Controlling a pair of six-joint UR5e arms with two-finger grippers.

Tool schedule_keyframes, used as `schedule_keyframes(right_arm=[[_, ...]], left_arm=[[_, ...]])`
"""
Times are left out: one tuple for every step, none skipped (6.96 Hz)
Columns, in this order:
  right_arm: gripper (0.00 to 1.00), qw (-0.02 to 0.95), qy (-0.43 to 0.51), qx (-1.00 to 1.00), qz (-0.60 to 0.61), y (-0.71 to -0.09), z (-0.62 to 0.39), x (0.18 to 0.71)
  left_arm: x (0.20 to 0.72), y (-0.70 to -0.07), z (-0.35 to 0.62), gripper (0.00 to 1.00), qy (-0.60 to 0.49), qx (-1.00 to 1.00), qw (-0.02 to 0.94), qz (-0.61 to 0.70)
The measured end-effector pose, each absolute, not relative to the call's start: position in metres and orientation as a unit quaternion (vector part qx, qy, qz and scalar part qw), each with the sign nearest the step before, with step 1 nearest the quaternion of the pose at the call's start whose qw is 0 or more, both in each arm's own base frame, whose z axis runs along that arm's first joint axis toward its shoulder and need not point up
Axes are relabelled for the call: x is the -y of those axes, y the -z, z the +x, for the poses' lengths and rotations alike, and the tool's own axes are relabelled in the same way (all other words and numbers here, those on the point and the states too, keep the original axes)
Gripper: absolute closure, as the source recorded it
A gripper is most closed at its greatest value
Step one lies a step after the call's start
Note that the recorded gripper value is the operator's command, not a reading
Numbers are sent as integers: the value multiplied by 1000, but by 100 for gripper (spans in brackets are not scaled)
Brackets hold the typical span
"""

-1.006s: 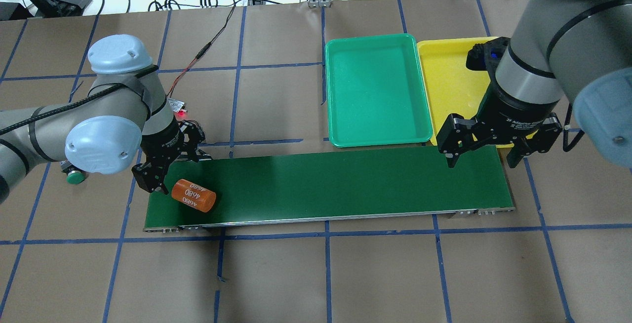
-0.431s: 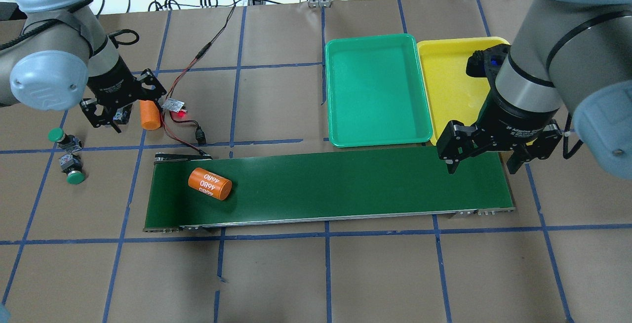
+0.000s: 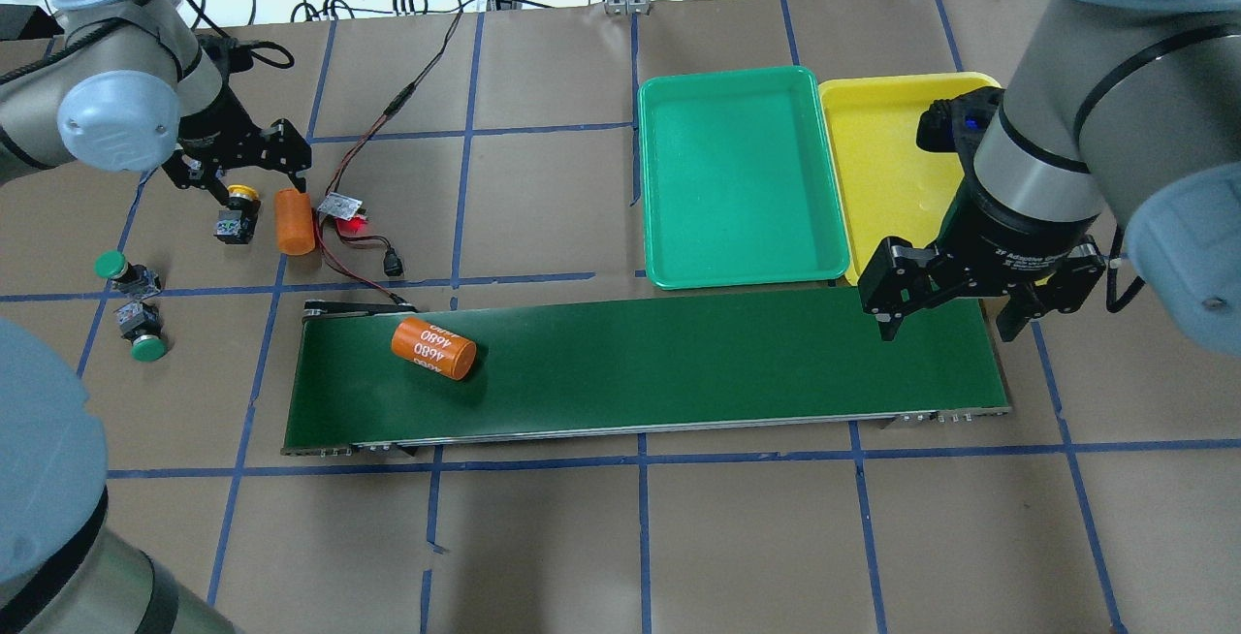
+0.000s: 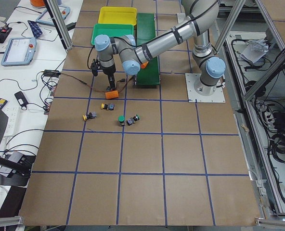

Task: Sort buttons by color to trays
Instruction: 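Move the left gripper back to the second orange cylinder, then grasp the second orange cylinder with the left gripper and lift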

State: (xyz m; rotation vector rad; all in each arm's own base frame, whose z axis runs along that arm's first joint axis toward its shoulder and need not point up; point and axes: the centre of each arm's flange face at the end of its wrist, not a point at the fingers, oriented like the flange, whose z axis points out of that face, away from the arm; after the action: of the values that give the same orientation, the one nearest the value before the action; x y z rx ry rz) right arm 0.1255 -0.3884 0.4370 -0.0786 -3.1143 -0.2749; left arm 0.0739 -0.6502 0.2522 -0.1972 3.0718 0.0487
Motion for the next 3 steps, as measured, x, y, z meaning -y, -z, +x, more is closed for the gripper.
schedule_keyframes(right_arm=[[0, 6, 87, 996, -25, -437, 126, 388], [0, 6, 87, 996, -25, -438, 126, 388], [0, 6, 87, 996, -25, -438, 126, 388]], left_arm=[[660, -225, 82, 6, -10, -999, 32, -42], [664, -203, 86, 30, -14, -999, 31, -36], [664, -188, 86, 84, -22, -999, 29, -34]])
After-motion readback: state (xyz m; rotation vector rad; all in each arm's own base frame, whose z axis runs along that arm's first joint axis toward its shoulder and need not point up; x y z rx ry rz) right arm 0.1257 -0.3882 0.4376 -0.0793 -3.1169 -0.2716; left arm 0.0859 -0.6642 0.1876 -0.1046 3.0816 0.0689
